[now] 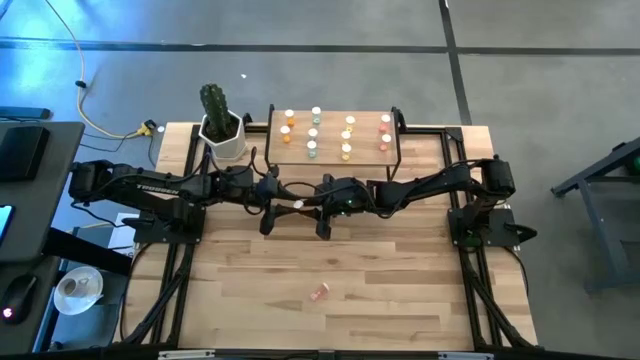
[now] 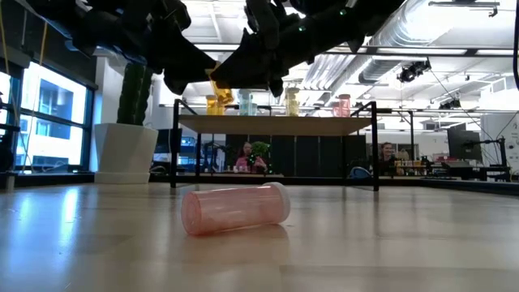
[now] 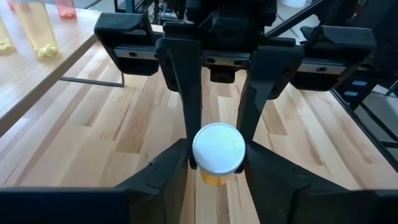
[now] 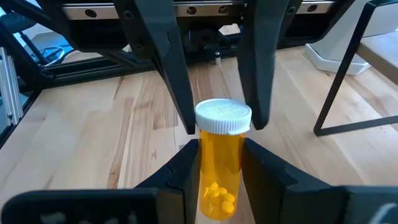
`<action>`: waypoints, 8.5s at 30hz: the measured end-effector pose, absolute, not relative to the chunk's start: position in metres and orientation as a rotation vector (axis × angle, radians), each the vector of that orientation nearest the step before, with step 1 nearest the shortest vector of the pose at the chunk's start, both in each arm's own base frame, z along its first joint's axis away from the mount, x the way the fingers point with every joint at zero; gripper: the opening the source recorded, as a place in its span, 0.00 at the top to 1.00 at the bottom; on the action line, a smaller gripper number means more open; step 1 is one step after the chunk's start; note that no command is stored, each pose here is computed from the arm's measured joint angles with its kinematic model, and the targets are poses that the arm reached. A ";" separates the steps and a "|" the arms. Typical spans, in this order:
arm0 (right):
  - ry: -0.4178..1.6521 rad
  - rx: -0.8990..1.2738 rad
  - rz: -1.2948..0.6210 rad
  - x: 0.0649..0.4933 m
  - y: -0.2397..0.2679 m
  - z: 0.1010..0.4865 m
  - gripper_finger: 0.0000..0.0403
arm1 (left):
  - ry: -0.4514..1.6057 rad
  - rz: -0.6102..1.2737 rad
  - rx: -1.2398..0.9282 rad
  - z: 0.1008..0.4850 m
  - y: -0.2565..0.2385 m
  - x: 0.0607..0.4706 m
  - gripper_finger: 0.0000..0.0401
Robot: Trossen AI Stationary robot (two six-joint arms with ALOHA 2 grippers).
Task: Pick and place medicine bottles onto shelf by color
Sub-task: Put the orange pill bottle on the shelf, then put the pink pill bottle on the shelf
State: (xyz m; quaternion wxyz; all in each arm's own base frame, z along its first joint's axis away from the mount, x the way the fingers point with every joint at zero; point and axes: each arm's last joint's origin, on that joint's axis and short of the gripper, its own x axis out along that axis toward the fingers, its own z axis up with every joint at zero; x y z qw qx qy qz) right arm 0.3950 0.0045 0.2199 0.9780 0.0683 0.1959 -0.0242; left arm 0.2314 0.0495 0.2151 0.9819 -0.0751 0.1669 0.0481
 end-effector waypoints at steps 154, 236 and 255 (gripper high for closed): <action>0.387 0.051 -0.228 0.345 -0.061 0.285 0.46 | 0.630 0.563 -0.099 0.300 0.155 0.201 0.59; 0.718 0.293 -0.097 0.305 0.066 0.278 0.46 | 1.008 0.094 -0.301 0.131 -0.145 0.367 0.54; 0.725 0.290 -0.103 0.304 0.065 0.277 0.46 | 0.989 0.005 -0.013 0.127 -0.139 0.372 0.54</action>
